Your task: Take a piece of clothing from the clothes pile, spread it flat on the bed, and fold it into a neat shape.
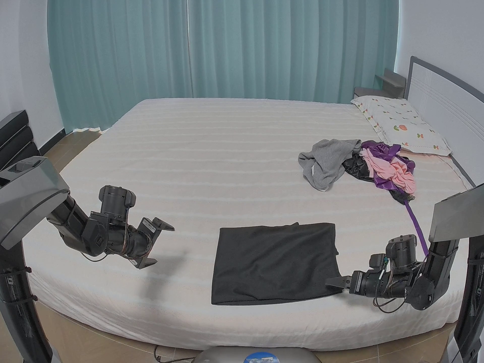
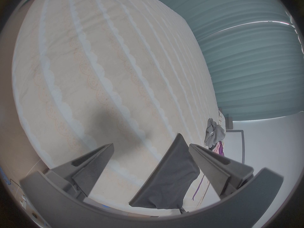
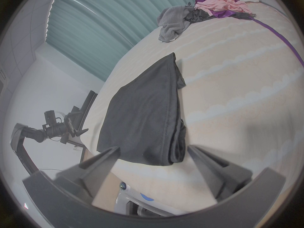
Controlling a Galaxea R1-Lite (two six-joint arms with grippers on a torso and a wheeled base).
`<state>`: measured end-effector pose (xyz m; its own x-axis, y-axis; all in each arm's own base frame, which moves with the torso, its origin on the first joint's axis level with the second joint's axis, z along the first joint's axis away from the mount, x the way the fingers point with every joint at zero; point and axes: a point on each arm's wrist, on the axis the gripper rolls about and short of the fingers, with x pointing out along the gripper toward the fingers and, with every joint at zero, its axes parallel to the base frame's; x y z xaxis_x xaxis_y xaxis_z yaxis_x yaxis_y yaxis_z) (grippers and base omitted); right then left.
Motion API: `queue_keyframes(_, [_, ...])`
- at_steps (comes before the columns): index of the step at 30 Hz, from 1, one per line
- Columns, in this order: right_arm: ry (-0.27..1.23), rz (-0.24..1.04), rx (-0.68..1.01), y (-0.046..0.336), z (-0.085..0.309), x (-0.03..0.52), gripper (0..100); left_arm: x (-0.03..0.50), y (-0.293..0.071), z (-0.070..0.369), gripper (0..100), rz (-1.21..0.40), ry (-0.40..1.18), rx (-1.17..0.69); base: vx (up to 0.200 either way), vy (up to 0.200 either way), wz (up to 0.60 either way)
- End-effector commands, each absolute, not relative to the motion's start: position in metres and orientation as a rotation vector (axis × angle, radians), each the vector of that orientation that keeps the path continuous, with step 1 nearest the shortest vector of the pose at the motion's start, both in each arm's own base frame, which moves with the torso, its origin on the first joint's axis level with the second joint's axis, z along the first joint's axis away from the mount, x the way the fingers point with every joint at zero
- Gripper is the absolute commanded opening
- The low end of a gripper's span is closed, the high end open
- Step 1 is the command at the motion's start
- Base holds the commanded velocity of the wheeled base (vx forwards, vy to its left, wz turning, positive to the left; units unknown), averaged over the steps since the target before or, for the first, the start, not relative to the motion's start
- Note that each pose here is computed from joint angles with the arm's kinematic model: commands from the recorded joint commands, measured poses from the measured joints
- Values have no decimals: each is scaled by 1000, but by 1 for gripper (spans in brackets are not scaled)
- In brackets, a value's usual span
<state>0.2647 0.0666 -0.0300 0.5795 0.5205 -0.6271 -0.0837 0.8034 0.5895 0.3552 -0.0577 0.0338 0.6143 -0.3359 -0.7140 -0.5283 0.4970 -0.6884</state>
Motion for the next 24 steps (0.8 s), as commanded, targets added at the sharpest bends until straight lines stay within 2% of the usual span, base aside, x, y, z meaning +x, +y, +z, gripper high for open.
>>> queue_keyframes(1, [915,364,524,65,-34,259,0,355,-58,33,100,142,951,-1088,0,0,0])
queue_keyframes(24, [905,364,462,52,-26,247,0,355,-58,34,100,142,951,-1089,0,0,0])
